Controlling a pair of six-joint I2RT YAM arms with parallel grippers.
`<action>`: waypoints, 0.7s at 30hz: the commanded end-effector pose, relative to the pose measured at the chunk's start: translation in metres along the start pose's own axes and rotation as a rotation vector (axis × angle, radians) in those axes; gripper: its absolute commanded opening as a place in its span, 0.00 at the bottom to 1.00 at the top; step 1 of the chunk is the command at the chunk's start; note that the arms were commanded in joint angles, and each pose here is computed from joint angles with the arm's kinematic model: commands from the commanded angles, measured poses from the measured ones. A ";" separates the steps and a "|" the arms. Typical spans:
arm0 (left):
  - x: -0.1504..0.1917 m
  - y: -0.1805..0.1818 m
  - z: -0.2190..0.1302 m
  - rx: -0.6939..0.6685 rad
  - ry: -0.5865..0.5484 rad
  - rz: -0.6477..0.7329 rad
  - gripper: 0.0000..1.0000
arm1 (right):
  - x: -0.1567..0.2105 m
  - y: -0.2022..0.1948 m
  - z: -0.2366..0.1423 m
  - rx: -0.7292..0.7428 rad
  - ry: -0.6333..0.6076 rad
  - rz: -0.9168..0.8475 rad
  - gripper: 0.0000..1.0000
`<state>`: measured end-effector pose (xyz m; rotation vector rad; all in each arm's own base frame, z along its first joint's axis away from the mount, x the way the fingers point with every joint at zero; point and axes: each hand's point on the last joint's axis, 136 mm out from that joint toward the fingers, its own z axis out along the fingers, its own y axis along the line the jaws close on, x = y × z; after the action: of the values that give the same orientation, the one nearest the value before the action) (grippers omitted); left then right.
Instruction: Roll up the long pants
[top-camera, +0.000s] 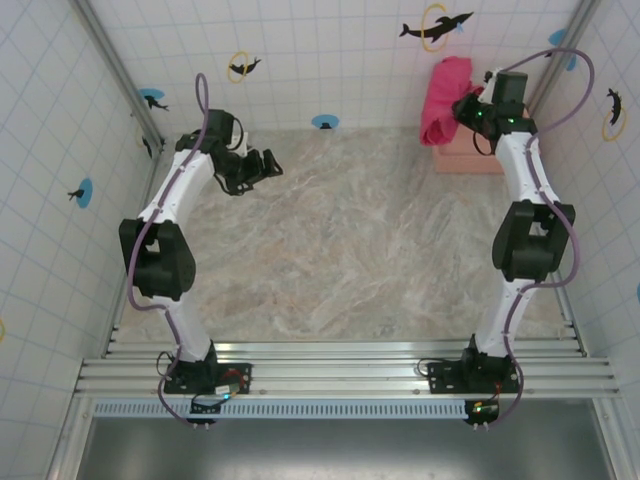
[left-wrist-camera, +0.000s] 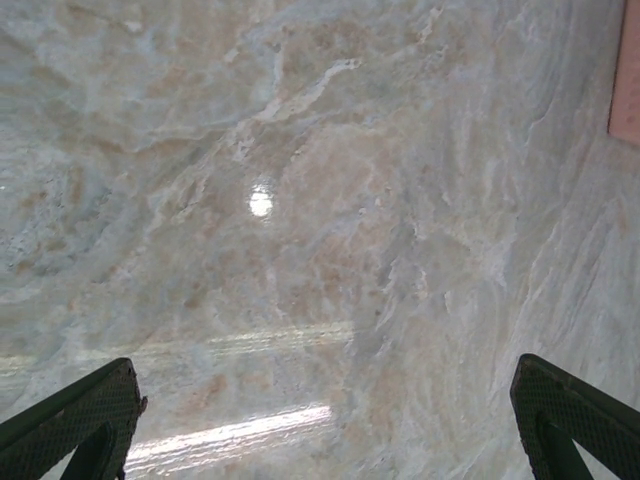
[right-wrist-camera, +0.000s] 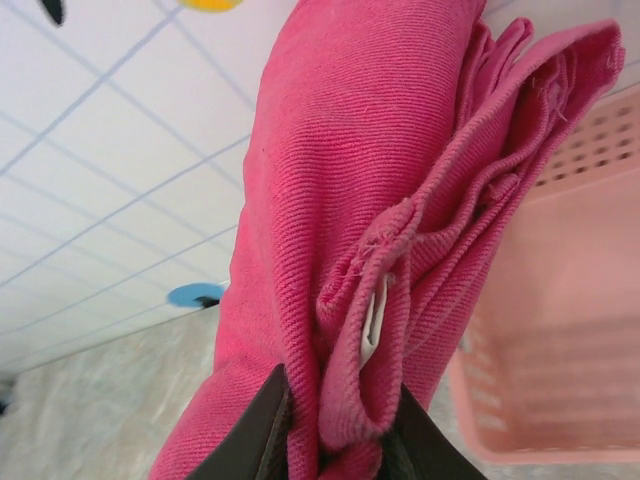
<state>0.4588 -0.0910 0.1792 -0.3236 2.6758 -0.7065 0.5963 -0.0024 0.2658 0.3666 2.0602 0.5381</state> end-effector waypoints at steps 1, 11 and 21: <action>0.009 0.006 -0.007 -0.026 0.028 0.027 0.98 | -0.071 0.026 -0.044 0.025 -0.293 -0.111 0.00; 0.025 0.021 0.003 -0.068 0.103 0.008 0.98 | -0.075 -0.017 -0.062 0.253 -0.396 -0.124 0.00; 0.041 0.038 -0.001 -0.111 0.150 -0.016 0.97 | -0.085 -0.055 -0.051 0.451 -0.492 -0.107 0.00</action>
<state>0.4299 -0.0795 0.1549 -0.3294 2.8133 -0.6507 0.5805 -0.0832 0.2285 0.5661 2.0128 -0.0311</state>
